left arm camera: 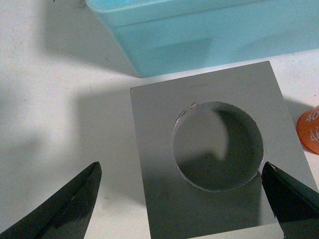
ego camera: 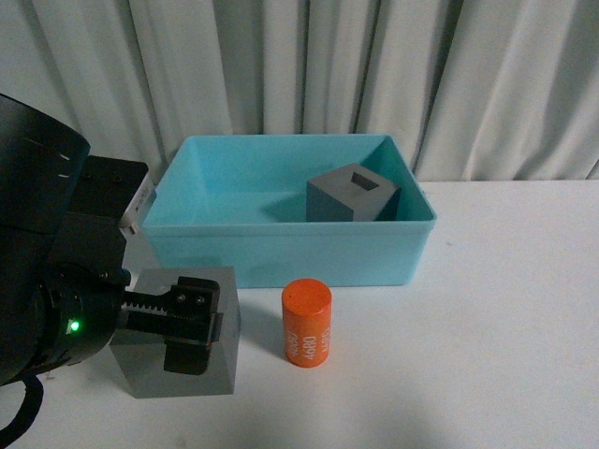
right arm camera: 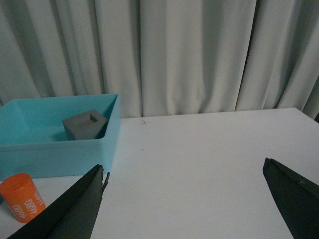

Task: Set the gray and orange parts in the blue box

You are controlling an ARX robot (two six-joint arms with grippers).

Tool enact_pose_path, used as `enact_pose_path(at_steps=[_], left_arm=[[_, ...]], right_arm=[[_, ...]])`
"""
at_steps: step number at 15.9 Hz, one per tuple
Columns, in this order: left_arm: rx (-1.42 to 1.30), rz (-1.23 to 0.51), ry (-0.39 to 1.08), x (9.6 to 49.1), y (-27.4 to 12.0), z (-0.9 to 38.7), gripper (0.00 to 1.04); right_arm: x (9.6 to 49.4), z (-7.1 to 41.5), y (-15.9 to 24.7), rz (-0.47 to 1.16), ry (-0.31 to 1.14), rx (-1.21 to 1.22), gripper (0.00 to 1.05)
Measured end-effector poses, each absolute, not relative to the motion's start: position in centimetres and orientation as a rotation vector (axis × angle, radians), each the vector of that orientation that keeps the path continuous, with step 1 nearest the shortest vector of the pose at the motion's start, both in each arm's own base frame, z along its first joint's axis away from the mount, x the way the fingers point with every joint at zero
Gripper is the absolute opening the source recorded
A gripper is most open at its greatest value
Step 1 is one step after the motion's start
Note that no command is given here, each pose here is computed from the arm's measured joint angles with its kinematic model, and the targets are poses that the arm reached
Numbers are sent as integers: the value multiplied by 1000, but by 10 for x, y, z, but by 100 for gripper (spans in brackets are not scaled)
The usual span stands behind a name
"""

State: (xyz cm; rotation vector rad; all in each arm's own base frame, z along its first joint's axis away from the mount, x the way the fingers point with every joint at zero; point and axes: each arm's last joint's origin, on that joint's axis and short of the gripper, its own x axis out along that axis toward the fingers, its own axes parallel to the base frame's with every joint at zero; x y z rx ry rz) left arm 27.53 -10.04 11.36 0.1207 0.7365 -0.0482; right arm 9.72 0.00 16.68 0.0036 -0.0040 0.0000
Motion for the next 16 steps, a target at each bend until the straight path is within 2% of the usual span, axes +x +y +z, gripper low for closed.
enact_pose_path(at_steps=[8, 16], left_arm=[[100, 13, 726, 296, -89, 113, 98], [105, 5, 755, 296, -89, 104, 98]], right_arm=[[97, 167, 0, 0, -4, 4, 98], [97, 167, 0, 0, -4, 4, 98]])
